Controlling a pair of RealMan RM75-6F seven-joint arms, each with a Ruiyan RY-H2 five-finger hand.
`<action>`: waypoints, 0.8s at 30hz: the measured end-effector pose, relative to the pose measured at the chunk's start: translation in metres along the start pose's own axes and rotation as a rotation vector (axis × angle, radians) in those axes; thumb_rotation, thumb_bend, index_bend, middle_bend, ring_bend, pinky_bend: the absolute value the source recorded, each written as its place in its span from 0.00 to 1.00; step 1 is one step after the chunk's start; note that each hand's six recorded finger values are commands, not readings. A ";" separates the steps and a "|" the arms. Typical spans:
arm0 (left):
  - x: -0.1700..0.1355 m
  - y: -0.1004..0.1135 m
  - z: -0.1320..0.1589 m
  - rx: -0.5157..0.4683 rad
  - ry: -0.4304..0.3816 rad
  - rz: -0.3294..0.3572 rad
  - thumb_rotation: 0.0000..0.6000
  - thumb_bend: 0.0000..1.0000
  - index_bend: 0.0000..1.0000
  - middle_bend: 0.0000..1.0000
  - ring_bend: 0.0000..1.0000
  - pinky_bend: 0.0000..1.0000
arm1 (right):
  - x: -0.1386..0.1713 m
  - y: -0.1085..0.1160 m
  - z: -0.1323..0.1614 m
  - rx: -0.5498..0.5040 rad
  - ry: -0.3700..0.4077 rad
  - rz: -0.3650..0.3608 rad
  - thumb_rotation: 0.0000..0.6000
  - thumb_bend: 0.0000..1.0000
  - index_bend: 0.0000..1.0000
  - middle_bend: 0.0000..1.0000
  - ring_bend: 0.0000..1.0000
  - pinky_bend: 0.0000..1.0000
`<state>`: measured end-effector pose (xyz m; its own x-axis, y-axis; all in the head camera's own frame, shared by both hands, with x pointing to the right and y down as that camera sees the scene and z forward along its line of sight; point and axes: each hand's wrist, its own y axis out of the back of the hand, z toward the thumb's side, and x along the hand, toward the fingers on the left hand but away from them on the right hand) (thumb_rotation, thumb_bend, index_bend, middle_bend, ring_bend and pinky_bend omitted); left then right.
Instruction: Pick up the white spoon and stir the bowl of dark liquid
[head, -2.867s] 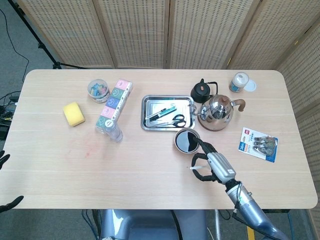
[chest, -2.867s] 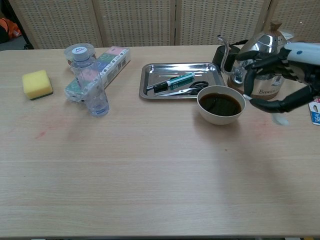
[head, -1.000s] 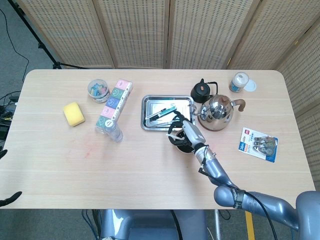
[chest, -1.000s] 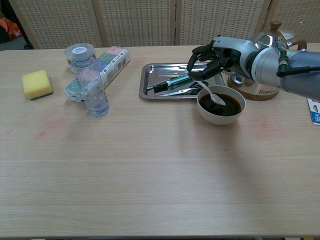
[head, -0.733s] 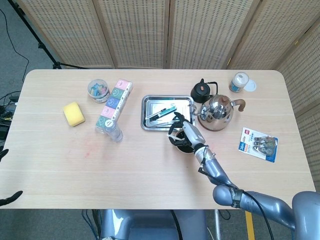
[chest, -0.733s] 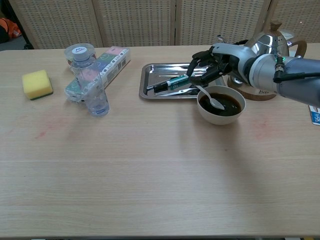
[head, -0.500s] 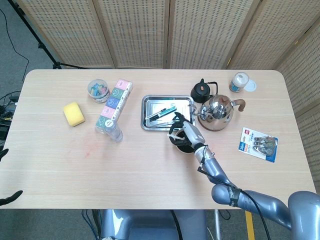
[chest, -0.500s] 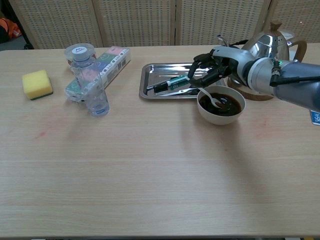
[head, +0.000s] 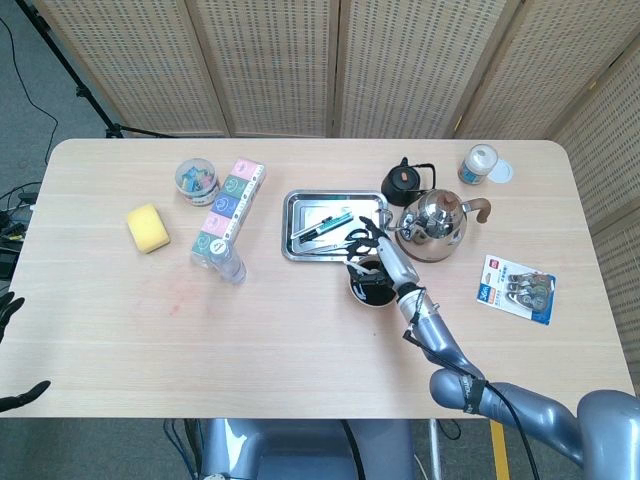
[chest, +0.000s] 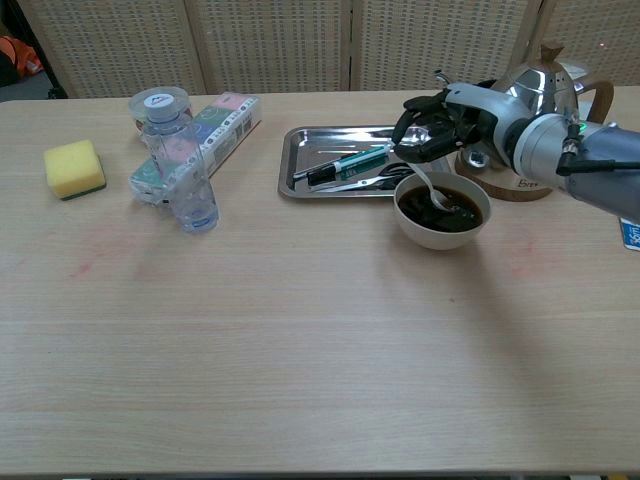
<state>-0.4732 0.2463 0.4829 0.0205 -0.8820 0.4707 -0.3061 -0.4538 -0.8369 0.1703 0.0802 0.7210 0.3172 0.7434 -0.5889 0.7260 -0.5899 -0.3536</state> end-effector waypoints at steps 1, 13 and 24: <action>0.000 0.000 0.000 0.001 -0.001 -0.001 1.00 0.01 0.00 0.00 0.00 0.00 | 0.001 0.001 -0.001 0.002 0.000 0.001 1.00 0.62 0.59 0.00 0.00 0.00; -0.001 -0.003 0.005 0.005 -0.022 -0.013 1.00 0.01 0.00 0.00 0.00 0.00 | 0.025 0.001 -0.014 0.013 -0.018 0.044 1.00 0.62 0.59 0.00 0.00 0.00; -0.001 0.003 0.000 -0.015 -0.014 -0.001 1.00 0.01 0.00 0.00 0.00 0.00 | 0.012 -0.024 -0.005 -0.005 -0.002 0.063 1.00 0.62 0.60 0.00 0.00 0.00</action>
<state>-0.4742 0.2462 0.4797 0.0343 -0.8834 0.4674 -0.3200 -0.4528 -0.8322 0.1595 0.1047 0.7263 0.3613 0.7041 -0.6113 0.7077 -0.6339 -0.3118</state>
